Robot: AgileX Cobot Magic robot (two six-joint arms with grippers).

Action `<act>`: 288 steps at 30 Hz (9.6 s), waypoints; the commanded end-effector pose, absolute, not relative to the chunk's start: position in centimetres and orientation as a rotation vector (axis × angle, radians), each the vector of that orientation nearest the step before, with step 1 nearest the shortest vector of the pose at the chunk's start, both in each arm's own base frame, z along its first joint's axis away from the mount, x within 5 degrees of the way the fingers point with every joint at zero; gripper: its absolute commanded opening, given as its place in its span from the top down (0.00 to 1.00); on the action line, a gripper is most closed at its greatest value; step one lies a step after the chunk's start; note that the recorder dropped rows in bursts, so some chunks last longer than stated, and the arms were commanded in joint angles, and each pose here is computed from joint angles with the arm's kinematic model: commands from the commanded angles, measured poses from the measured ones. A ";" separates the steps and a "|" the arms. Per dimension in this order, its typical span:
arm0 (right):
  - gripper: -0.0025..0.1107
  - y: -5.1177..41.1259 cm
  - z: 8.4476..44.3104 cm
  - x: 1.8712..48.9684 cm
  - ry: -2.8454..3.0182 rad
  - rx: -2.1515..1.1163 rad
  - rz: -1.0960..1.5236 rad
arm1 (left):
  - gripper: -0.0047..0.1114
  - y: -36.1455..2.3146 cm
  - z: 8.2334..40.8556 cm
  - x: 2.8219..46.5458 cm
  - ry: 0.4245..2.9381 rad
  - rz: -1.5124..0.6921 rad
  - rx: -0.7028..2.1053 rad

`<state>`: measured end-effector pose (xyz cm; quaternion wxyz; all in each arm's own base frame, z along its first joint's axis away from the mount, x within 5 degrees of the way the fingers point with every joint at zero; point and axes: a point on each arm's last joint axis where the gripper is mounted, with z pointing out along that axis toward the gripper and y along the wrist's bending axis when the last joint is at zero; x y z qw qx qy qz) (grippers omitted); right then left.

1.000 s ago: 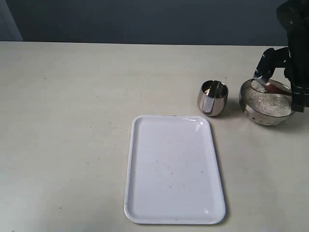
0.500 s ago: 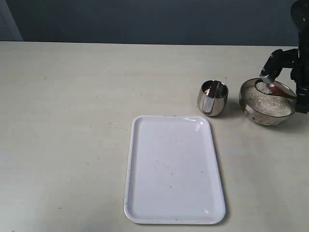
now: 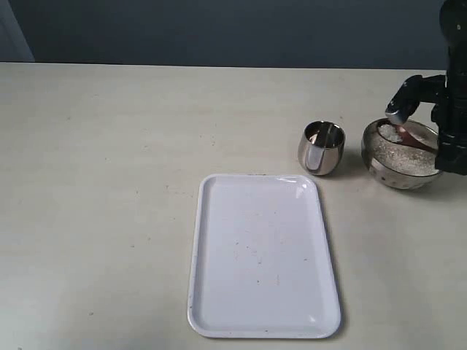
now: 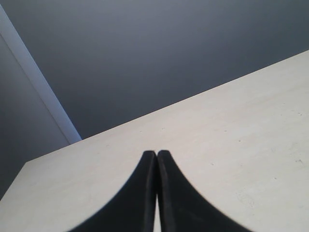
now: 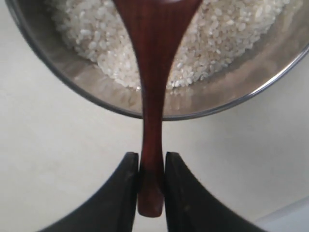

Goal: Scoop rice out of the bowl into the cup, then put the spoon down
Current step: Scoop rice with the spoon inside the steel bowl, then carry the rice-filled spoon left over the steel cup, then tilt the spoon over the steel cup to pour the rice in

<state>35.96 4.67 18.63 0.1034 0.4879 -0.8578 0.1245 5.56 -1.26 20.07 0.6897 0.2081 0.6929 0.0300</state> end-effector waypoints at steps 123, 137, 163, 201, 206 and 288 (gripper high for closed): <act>0.98 13.8 18.8 36.7 -2.768 1.295 0.320 | 0.96 -1.3 20.3 5.5 1.535 0.055 0.454; 0.98 14.0 18.4 36.7 -2.758 1.291 0.358 | 0.96 -1.3 20.3 5.5 1.535 0.055 0.454; 0.98 15.2 18.7 36.6 -2.748 1.311 0.593 | 0.96 -1.3 20.3 5.5 1.535 0.055 0.454; 0.98 17.2 17.0 34.0 -2.639 1.342 1.067 | 0.96 -1.3 20.3 5.5 1.535 0.055 0.454; 0.98 17.9 17.3 34.0 -2.636 1.373 1.159 | 0.96 -1.3 20.3 5.5 1.535 0.055 0.454; 0.98 18.7 15.5 32.4 -2.402 1.573 1.651 | 0.96 -1.3 20.3 5.5 1.535 0.055 0.454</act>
